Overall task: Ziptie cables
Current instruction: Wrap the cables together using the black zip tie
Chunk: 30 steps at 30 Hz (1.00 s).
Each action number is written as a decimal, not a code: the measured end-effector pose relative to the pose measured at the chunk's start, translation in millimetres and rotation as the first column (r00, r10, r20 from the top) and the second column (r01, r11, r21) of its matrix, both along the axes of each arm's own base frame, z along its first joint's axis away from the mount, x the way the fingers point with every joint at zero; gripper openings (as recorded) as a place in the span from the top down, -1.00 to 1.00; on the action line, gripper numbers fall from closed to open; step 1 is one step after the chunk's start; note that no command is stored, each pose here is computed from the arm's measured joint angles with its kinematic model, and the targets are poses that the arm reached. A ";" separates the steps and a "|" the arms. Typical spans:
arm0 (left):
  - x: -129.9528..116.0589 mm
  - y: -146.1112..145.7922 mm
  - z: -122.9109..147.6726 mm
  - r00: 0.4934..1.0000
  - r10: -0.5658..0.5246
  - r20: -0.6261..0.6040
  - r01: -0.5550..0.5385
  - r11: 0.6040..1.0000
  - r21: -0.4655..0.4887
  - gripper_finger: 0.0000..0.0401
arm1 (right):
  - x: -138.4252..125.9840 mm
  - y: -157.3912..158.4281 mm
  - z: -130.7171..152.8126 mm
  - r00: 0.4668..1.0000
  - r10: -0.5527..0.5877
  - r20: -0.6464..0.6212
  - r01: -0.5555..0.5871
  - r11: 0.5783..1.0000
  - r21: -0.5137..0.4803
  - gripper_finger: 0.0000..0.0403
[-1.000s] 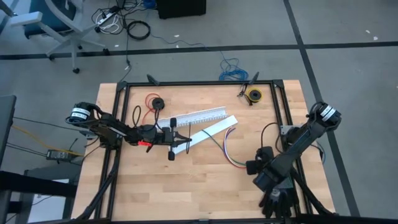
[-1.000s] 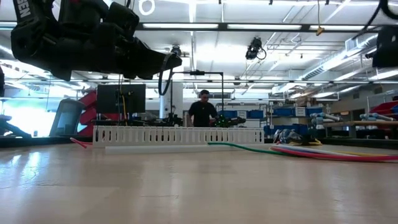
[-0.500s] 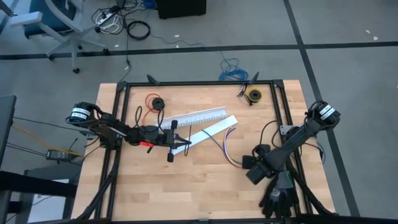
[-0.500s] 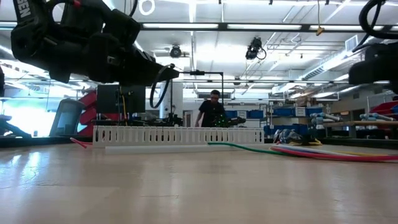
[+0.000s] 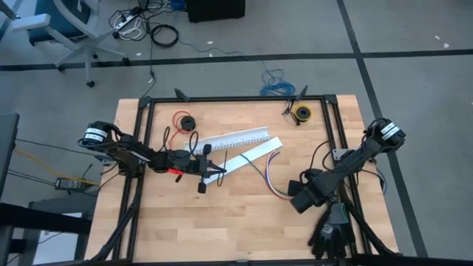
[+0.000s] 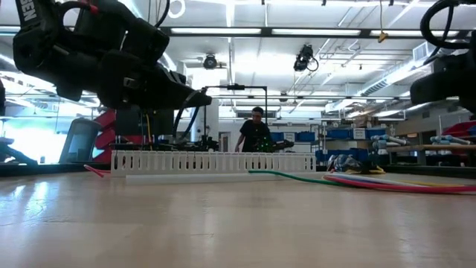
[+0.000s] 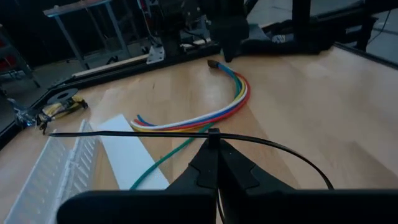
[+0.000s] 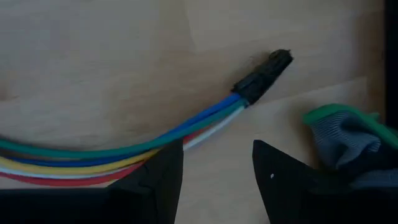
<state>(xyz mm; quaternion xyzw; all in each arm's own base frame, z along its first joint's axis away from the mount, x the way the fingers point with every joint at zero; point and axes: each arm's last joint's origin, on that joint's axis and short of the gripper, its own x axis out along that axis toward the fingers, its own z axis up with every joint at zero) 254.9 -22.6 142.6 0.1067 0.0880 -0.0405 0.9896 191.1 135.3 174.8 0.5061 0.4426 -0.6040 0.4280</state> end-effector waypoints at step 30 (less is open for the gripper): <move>0.0 0.0 -0.2 1.000 0.000 -0.002 0.000 1.000 0.005 0.97 | -5.2 -10.3 -38.0 0.981 0.179 0.071 -0.185 0.978 0.091 0.76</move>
